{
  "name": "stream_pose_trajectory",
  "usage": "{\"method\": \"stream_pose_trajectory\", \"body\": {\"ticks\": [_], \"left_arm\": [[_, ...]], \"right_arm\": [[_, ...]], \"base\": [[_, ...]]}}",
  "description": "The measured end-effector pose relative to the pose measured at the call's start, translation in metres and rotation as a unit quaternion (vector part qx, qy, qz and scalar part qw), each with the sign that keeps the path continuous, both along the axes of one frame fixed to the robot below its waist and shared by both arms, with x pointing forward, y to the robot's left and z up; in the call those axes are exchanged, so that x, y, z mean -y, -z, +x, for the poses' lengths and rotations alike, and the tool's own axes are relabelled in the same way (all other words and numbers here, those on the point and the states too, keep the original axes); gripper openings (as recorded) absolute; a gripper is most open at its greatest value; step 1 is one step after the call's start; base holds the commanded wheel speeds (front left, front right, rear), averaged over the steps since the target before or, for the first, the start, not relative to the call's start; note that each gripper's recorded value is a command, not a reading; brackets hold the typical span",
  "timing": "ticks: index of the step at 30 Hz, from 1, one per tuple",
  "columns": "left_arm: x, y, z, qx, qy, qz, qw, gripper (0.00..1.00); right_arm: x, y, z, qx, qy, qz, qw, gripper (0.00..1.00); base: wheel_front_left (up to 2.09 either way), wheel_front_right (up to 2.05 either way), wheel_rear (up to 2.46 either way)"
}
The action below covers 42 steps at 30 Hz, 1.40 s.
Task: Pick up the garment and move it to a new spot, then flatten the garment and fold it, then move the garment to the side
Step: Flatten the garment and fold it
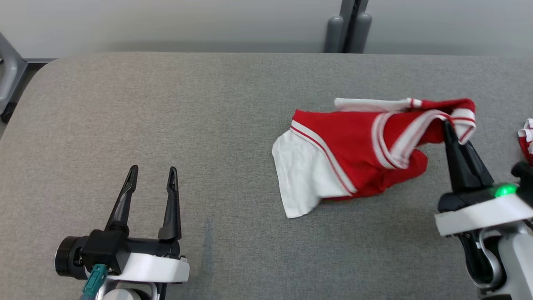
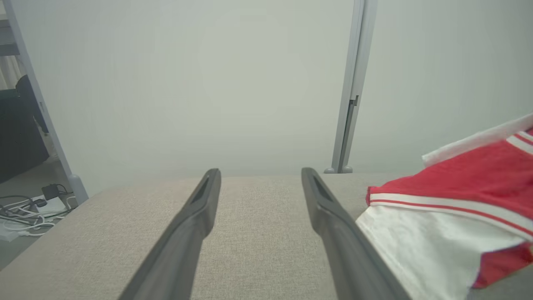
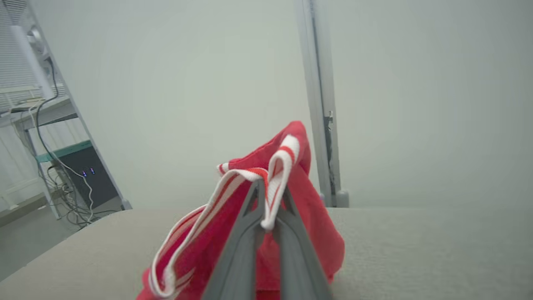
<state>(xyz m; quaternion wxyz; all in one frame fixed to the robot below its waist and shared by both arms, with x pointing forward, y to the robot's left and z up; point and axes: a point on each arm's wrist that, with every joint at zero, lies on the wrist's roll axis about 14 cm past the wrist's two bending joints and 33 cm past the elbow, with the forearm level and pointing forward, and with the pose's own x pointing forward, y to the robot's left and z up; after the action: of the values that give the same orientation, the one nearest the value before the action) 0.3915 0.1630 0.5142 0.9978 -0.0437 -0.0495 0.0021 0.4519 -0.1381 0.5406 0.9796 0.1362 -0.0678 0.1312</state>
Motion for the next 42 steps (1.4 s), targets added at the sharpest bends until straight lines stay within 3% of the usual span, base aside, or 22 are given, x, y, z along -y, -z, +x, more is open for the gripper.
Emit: {"method": "stream_pose_trajectory", "body": {"ticks": [4,9,15,17,18,25,35,42], "left_arm": [[0.008,0.004,0.008,-0.006,0.012,0.002,1.0,1.0],[0.014,0.006,0.014,-0.007,0.021,0.004,1.0,1.0],[0.019,0.004,0.017,-0.007,0.027,0.006,1.0,1.0],[0.019,0.003,0.017,-0.007,0.028,0.006,1.0,1.0],[0.019,0.003,0.017,-0.008,0.028,0.008,1.0,1.0],[0.018,0.002,0.007,-0.011,0.025,0.009,1.0,1.0],[0.013,0.001,-0.019,-0.018,0.015,0.009,1.0,1.0],[0.014,-0.001,-0.032,-0.022,0.023,0.017,0.999,1.0]], "right_arm": [[0.049,0.049,-0.022,-0.074,0.076,0.004,0.994,0.0],[0.093,0.105,-0.057,-0.16,0.15,0.017,0.975,0.0],[0.097,0.142,-0.076,-0.22,0.161,0.017,0.962,0.0],[0.093,0.141,-0.074,-0.219,0.152,0.013,0.964,0.71],[0.094,0.137,-0.072,-0.211,0.151,0.008,0.966,1.0],[0.099,0.099,-0.065,-0.148,0.141,-0.037,0.978,1.0],[0.089,0.04,-0.075,-0.072,0.124,-0.092,0.985,1.0],[0.074,0.026,-0.096,-0.065,0.112,-0.105,0.986,1.0]], "base": [[0.0,0.0,0.0],[0.0,0.0,0.0],[0.0,0.0,0.0],[0.0,0.0,0.0],[0.0,0.0,0.0],[0.0,0.0,0.0],[0.0,0.0,0.0],[0.0,0.0,0.0]]}}
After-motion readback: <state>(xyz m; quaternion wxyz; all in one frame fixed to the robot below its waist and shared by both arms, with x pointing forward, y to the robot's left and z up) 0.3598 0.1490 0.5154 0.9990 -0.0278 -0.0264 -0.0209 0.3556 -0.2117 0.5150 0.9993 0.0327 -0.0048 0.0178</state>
